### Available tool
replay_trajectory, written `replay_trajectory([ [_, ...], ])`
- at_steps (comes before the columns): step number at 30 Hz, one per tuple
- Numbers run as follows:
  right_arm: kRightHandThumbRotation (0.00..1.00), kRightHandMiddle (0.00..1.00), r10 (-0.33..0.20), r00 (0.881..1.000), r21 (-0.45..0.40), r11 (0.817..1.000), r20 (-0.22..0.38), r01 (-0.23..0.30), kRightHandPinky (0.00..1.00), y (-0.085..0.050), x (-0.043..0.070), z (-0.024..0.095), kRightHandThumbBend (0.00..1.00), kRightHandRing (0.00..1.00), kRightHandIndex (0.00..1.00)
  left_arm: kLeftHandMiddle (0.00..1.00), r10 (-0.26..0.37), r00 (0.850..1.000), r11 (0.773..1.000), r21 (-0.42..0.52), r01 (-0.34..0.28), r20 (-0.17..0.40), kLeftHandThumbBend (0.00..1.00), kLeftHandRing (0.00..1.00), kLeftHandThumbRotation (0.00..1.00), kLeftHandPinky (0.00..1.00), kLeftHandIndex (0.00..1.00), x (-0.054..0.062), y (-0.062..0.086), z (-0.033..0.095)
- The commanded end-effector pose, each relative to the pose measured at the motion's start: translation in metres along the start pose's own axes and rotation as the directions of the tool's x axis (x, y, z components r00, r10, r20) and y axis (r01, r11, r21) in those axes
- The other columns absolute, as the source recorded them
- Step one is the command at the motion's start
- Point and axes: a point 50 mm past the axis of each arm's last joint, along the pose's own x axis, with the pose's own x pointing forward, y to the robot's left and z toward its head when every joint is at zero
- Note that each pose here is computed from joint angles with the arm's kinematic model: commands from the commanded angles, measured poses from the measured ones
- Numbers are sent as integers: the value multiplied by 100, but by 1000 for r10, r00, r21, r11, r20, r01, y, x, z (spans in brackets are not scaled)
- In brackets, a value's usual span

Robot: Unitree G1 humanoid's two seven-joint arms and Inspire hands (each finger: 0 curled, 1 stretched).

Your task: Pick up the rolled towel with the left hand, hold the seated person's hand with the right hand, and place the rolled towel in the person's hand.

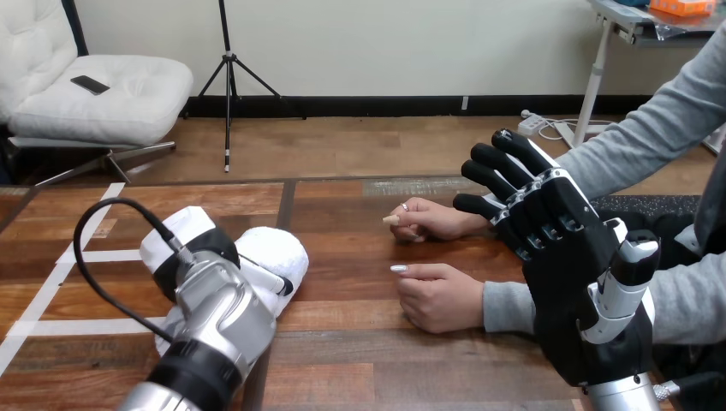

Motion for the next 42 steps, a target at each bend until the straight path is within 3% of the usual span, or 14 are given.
replay_trajectory([
  [1, 100, 85, 31, 995, -20, 999, 98, -29, 76, 2, 14, 14, 92, 86, 85, 21, 75, 996, 997, -20, -74, 43, 66, 11, 0, 4, 71, 0, 14, -1],
  [7, 100, 86, 31, 995, -21, 999, 98, -29, 77, 1, 14, 14, 92, 86, 85, 20, 98, 993, 995, -42, -95, 62, 66, 11, 0, 4, 71, -3, 13, -4],
  [15, 100, 86, 31, 995, -28, 999, 92, -29, 77, 1, 14, 14, 92, 86, 85, 22, 150, 982, 981, -141, -132, 119, 66, 12, 0, 5, 52, -10, 13, -8],
  [24, 100, 85, 28, 996, -28, 999, 79, -25, 78, -1, 13, 14, 90, 86, 85, 25, 176, 966, 952, -283, -118, 189, 67, 15, 0, 8, 44, -22, 18, -16],
  [30, 98, 85, 24, 997, -37, 999, 76, -21, 79, -2, 12, 14, 88, 86, 85, 26, 195, 948, 921, -380, -88, 252, 66, 16, 0, 9, 43, -32, 22, -21],
  [39, 97, 86, 30, 998, -43, 999, 64, -27, 80, -4, 12, 13, 85, 86, 86, 30, 206, 924, 857, -516, -10, 323, 63, 21, 0, 12, 43, -45, 29, -29],
  [42, 96, 86, 29, 998, -47, 999, 59, -27, 80, -4, 12, 12, 85, 86, 86, 30, 229, 904, 834, -551, 8, 361, 63, 21, 0, 12, 43, -51, 32, -31],
])
